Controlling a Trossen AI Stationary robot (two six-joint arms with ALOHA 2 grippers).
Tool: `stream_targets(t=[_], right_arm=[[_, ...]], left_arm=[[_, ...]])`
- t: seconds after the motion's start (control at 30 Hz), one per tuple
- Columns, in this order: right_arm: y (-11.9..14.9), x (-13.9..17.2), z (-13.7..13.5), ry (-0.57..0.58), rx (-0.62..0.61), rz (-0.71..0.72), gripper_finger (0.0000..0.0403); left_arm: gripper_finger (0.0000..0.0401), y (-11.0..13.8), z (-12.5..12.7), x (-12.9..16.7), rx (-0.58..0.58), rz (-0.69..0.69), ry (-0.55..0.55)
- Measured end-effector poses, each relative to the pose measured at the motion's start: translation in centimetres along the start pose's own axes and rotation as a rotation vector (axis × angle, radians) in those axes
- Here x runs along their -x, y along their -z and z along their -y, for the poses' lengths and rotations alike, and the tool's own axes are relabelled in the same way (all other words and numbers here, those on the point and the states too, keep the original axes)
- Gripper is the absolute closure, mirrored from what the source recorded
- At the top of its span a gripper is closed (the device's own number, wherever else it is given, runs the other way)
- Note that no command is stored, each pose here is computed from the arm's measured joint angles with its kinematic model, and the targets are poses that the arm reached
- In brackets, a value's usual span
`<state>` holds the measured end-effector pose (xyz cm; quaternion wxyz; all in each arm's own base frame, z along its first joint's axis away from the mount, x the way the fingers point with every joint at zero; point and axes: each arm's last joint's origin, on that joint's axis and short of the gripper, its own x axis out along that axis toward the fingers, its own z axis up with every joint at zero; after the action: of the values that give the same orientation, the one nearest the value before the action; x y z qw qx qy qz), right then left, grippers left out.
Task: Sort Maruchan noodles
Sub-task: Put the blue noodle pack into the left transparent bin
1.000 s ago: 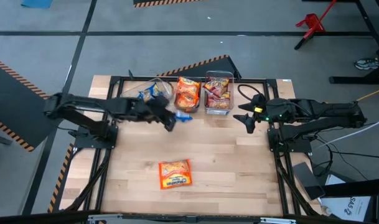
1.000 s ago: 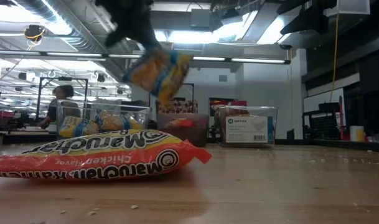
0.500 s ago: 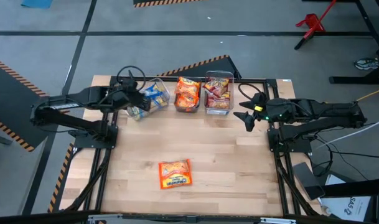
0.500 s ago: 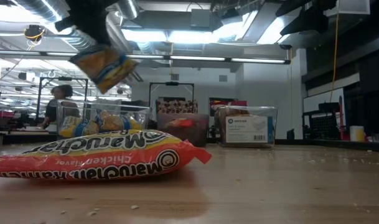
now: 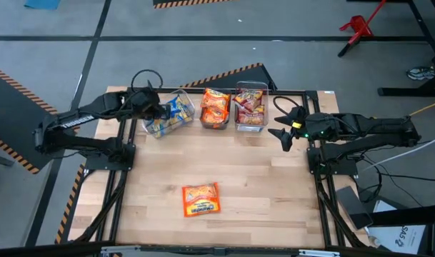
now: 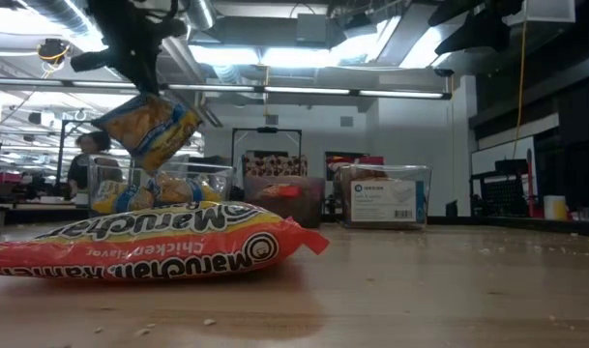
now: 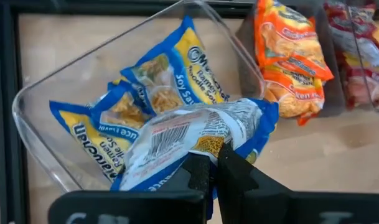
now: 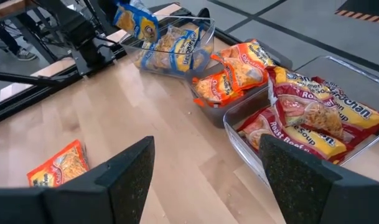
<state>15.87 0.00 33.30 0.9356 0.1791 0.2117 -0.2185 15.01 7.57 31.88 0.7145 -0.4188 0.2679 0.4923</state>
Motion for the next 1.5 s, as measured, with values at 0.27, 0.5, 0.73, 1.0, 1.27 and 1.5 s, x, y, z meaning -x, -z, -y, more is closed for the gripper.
stream_targets(t=[0.27,0.5,0.73,1.0,1.27,1.5], right_arm=[[0.0,0.0,0.0,0.000,0.035,0.000,0.0125],[0.0,0.0,0.0,-0.001,0.048,-0.001,0.0125],[0.0,0.0,0.0,-0.008,0.049,-0.006,0.0125],[0.1,0.0,0.0,-0.006,0.074,-0.013,0.0125],[0.2,0.0,0.0,-0.004,0.080,-0.018,0.0125],[0.2,0.0,0.1,-0.002,0.101,-0.020,0.0125]], left_arm=[[0.0399,-2.4,-2.8,-0.3,0.183,-0.101,0.021],[0.0399,-3.3,-4.9,-1.8,0.333,-0.194,0.071],[0.0399,-2.0,-5.9,-4.6,0.460,-0.349,0.170],[0.0399,-2.8,-5.9,-4.6,0.472,-0.275,0.192],[0.0399,-2.8,-5.6,-3.3,0.507,-0.343,0.321],[0.0399,-3.0,-5.6,-0.5,0.618,-0.210,0.335]])
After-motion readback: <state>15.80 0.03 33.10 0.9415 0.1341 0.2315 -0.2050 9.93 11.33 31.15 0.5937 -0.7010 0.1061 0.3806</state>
